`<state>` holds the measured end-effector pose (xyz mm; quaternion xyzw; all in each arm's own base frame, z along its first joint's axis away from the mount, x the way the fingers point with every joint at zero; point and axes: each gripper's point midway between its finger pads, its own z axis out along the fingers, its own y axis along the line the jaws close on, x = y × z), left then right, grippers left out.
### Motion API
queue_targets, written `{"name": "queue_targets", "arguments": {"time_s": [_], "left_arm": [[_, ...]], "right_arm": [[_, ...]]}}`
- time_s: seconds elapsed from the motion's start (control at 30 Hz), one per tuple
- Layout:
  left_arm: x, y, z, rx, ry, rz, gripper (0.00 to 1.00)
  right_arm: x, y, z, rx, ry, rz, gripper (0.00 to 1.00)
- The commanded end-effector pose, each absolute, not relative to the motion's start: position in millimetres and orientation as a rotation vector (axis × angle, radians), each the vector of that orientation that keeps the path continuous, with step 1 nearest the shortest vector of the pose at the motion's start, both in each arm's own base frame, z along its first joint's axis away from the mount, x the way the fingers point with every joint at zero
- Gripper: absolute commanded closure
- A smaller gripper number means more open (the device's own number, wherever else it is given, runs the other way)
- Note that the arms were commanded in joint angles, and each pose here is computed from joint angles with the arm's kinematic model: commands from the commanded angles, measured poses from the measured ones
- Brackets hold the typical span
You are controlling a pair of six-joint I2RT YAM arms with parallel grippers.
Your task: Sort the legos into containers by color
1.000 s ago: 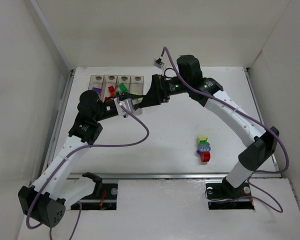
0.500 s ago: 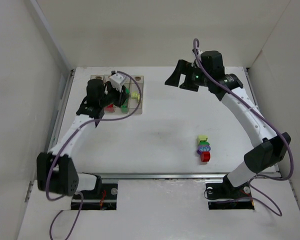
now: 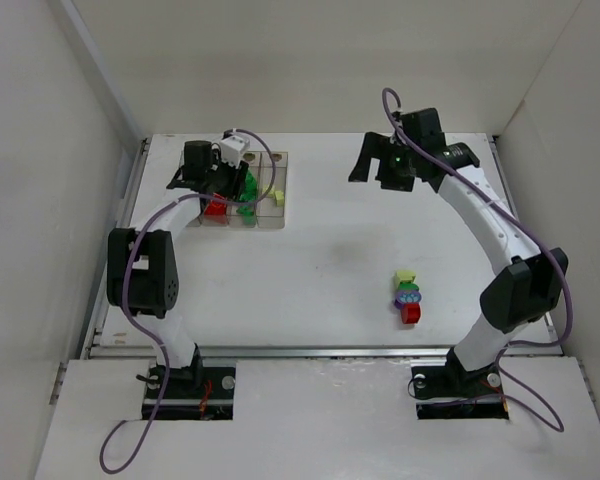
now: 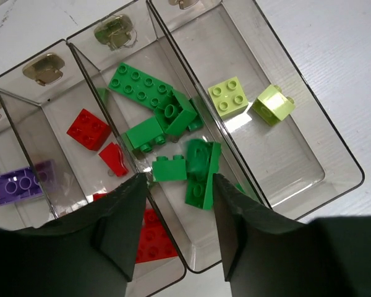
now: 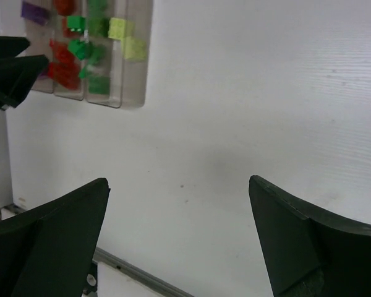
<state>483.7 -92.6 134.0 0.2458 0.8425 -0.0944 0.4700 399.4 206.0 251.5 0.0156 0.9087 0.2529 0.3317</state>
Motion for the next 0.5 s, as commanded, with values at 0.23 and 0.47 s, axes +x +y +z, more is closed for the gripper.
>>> {"name": "queue_targets", "arguments": {"time_s": [0.23,0.47], "left_arm": [[487,-87,165,0.609,1.999,-0.219,0.47],[437,-109,231,0.85,1.762,-0.118,0.45]], "right_arm": [[371,139,204,0.174,2.559,0.285,0.0],[301,112,125,0.255,2.84,0.043,0.0]]}}
